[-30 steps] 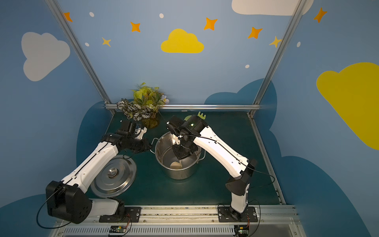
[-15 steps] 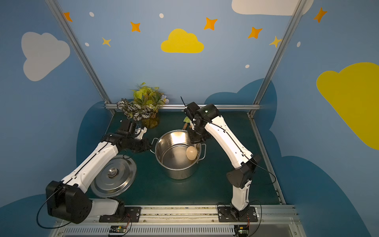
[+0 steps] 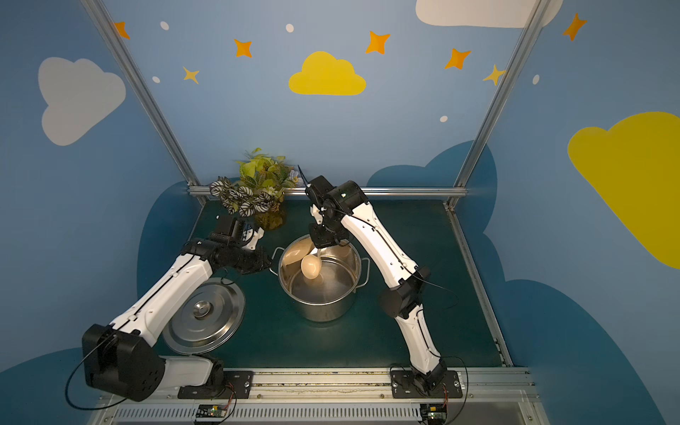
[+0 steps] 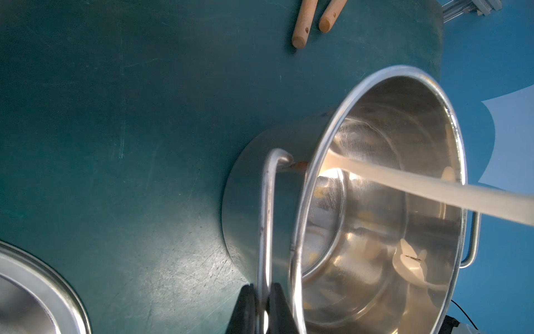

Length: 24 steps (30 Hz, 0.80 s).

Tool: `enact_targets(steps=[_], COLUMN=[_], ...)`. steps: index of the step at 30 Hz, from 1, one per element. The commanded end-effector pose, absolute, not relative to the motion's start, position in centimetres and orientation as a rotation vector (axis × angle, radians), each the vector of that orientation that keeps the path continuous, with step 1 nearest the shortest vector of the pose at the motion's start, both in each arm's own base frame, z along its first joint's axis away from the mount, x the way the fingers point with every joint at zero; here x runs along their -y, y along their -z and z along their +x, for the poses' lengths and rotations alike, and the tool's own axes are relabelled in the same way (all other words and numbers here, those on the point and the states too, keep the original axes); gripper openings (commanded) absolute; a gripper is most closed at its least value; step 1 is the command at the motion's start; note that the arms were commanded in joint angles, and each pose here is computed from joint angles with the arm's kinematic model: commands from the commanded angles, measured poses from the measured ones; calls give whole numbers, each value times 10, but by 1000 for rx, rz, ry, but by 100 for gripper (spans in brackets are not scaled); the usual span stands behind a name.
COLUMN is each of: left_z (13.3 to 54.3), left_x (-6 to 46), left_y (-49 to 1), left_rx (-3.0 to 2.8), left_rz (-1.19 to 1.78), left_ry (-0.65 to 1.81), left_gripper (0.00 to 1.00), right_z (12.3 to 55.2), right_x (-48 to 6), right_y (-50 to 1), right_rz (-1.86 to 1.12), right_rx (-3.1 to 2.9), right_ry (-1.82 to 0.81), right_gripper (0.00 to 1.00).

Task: Stir the soup with a spoon
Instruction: Stir the soup in the pan with a stick.

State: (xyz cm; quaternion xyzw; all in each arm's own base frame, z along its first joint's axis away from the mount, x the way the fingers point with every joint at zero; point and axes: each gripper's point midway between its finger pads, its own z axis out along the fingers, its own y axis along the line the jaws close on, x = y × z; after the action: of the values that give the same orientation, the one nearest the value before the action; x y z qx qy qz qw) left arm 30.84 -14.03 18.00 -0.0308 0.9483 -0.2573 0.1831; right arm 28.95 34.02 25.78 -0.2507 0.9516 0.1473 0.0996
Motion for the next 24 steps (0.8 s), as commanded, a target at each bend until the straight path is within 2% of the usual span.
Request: enact_targets(steps=[1, 7, 14, 24], left_z=[303, 303, 303, 302], left_x=[143, 143, 144, 143], left_y=[-160, -161, -161, -159], left_rx=[-2749, -2746, -2744, -2747], left_rz=[-98, -95, -95, -93], left_ry=[709, 709, 712, 708], left_gripper=[3, 3, 3, 3], right_z=[248, 213, 182, 191], right_x=[-342, -349, -319, -240], right_y=[-262, -273, -275, -268], right_rz=[-879, -973, -990, -767], right_rx=[-2873, -2857, -2901, -2993], right_ry=[-474, -497, -373, -64], right_gripper=[0, 0, 0, 0])
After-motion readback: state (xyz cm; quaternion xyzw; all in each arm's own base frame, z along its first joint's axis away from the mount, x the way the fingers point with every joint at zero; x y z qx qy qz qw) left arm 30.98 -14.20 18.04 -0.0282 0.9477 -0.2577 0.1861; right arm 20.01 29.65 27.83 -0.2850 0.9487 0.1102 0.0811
